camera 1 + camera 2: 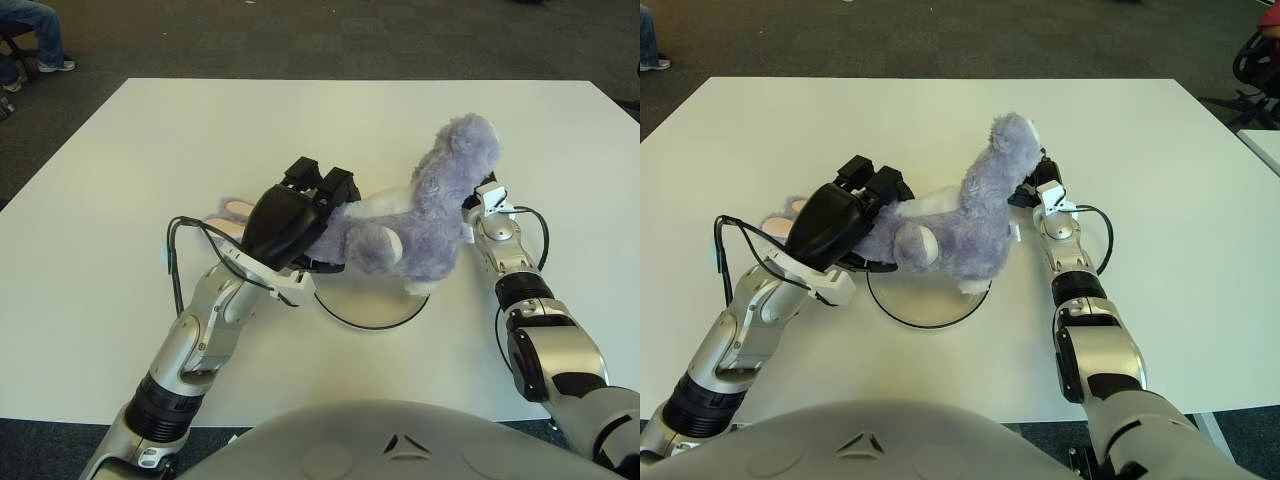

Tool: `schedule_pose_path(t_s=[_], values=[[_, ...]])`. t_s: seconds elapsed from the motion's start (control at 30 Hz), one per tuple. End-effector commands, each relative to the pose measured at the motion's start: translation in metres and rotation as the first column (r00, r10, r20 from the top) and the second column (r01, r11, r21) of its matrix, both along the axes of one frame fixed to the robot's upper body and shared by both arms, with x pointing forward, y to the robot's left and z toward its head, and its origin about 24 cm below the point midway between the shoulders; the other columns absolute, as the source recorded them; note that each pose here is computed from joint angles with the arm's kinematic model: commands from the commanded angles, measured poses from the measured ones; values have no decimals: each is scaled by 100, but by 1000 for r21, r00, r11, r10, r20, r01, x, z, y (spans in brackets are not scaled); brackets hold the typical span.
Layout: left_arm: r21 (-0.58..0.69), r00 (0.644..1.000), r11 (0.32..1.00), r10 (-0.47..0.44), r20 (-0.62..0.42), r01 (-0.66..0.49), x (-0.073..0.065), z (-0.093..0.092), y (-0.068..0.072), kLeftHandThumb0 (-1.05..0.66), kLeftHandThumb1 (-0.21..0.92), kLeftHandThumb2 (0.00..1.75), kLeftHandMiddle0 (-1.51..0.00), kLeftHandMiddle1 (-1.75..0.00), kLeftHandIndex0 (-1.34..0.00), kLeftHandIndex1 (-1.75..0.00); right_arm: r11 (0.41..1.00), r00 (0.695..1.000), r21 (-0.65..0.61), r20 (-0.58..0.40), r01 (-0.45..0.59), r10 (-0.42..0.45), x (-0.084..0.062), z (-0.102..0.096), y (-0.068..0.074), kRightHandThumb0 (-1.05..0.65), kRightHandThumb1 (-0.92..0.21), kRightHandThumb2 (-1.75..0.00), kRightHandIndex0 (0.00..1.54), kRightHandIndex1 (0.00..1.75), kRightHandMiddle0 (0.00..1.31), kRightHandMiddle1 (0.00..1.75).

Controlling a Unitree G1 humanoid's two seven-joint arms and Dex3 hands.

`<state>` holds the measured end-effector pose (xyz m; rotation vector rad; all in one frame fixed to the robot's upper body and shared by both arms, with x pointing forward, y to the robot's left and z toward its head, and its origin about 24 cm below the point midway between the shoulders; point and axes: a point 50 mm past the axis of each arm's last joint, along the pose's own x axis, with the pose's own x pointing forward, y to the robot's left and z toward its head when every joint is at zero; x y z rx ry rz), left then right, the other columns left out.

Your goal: Put the doll into the plate.

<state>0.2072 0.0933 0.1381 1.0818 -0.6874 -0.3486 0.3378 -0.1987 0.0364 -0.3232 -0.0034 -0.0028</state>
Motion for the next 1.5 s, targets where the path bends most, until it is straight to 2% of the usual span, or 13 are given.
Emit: schedule_pose_path(t_s=[0.0, 0.07, 0.1, 0.2, 0.3, 0.57, 0.73, 0.83, 0.87, 0.93, 1.07, 1.3, 1.47], values=[[-4, 1000, 1000, 16, 18, -15, 1, 1, 1, -1, 48, 105, -29, -175, -60, -151, 1000, 985, -24, -174, -10, 5, -17, -35, 2, -1, -52, -99, 57, 160, 30, 163], [-4, 1000, 1000, 19, 16, -19, 1, 0, 1, -1, 49, 108, -34, -174, -48, -163, 1000, 985, -26, -175, -9, 5, -17, -35, 2, -1, -52, -99, 57, 160, 30, 163], [-3, 1000, 1000, 21, 14, -21, 1, 0, 1, -1, 49, 108, -35, -174, -46, -165, 1000, 985, -26, -174, -9, 4, -17, -35, 2, -1, -52, -99, 57, 160, 30, 163], [-2, 1000, 1000, 24, 9, -24, 1, -1, 0, -27, 58, 83, -11, -174, -54, -153, 1000, 985, -27, -173, -9, 4, -17, -35, 3, -1, -52, -101, 57, 160, 30, 164], [5, 1000, 1000, 26, 6, -26, 1, -3, 0, -35, 67, 66, -4, -175, -55, -148, 1000, 985, -27, -171, -8, 3, -17, -35, 3, -1, -50, -102, 58, 159, 31, 166], [32, 999, 999, 25, 20, -26, 0, -3, 1, -37, 84, 37, 0, -174, -50, -145, 999, 986, -34, -166, -6, 0, -17, -35, 3, -1, -51, -102, 57, 159, 30, 166], [42, 999, 999, 24, 26, -25, -1, -3, 1, -37, 90, 28, 0, -171, -48, -145, 999, 986, -38, -165, -8, 1, -17, -35, 3, -1, -52, -101, 57, 159, 30, 166], [45, 999, 999, 22, 26, -23, -1, -3, 1, -37, 92, 26, 0, -168, -47, -146, 999, 986, -39, -164, -9, 3, -17, -34, 3, -1, -52, -101, 56, 159, 30, 166], [46, 999, 999, 21, 25, -23, -1, -3, 1, -49, 87, 27, 0, -166, -38, -140, 999, 986, -39, -164, -10, 3, -17, -34, 3, -1, -52, -101, 56, 160, 30, 166], [43, 1000, 999, 19, 21, -20, -1, -3, 1, -61, 75, 41, 0, -164, -27, -135, 999, 986, -40, -164, -10, 3, -17, -34, 4, -1, -52, -101, 56, 160, 29, 166], [25, 1000, 1000, 15, 0, -15, -1, -3, 1, -70, 68, 51, 0, -162, -21, -132, 999, 986, -40, -165, -10, 3, -17, -34, 4, -1, -52, -100, 56, 160, 29, 166], [14, 1000, 1000, 11, -18, -11, -3, -2, 1, -79, 72, 51, 0, -152, -14, -128, 999, 986, -39, -166, -8, 2, -17, -34, 4, -1, -52, -100, 56, 160, 29, 165], [-2, 1000, 1000, -8, -26, 8, -4, -2, 1, -81, 76, 49, 0, -139, -3, -118, 999, 986, -39, -168, -7, 1, -17, -34, 4, -1, -52, -100, 56, 160, 30, 165]])
